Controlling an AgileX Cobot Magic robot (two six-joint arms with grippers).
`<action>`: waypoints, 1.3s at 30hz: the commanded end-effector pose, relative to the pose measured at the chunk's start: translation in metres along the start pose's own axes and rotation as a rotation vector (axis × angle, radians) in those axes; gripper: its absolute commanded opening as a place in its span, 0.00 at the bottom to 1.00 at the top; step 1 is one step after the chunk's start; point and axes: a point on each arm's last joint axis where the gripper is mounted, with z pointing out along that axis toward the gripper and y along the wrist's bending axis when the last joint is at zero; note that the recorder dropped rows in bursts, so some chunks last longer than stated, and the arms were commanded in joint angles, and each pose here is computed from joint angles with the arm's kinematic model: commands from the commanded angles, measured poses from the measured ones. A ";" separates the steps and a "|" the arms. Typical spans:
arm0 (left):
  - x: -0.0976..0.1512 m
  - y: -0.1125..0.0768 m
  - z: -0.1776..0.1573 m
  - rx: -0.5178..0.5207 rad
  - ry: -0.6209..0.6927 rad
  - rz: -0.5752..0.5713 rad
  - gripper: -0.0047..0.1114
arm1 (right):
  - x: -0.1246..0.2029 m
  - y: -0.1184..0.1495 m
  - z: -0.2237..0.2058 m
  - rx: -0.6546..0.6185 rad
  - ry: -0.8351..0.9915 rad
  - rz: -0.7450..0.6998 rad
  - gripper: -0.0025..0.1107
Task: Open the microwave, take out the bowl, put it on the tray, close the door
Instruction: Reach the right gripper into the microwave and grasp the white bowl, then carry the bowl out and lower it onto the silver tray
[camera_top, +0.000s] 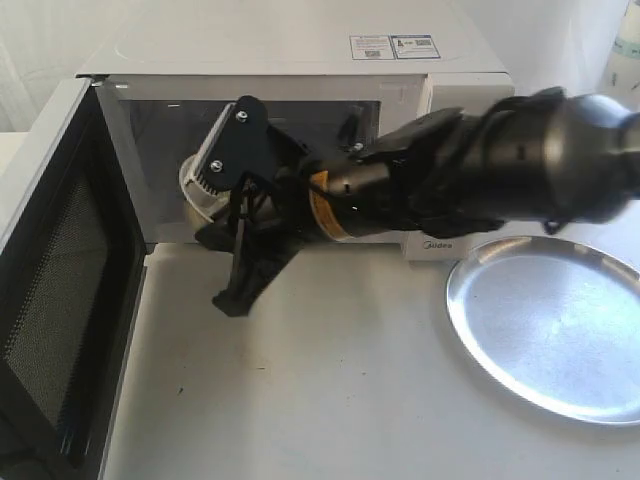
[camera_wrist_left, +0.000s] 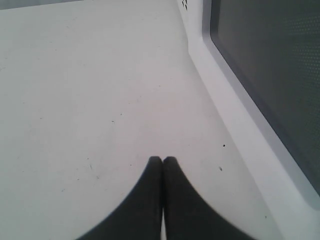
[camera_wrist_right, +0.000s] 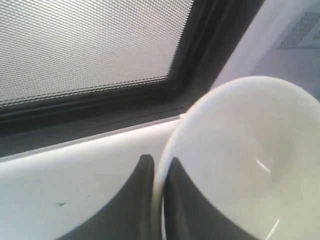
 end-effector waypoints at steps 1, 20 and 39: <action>-0.001 -0.001 0.000 0.008 -0.003 -0.006 0.04 | 0.005 0.022 -0.045 0.020 0.009 0.038 0.02; -0.001 -0.001 0.000 0.008 -0.003 -0.006 0.04 | 0.127 0.019 -0.133 0.906 0.498 0.167 0.02; -0.001 -0.001 0.000 0.008 -0.003 -0.006 0.04 | 0.167 -0.046 -0.055 0.984 0.697 0.201 0.16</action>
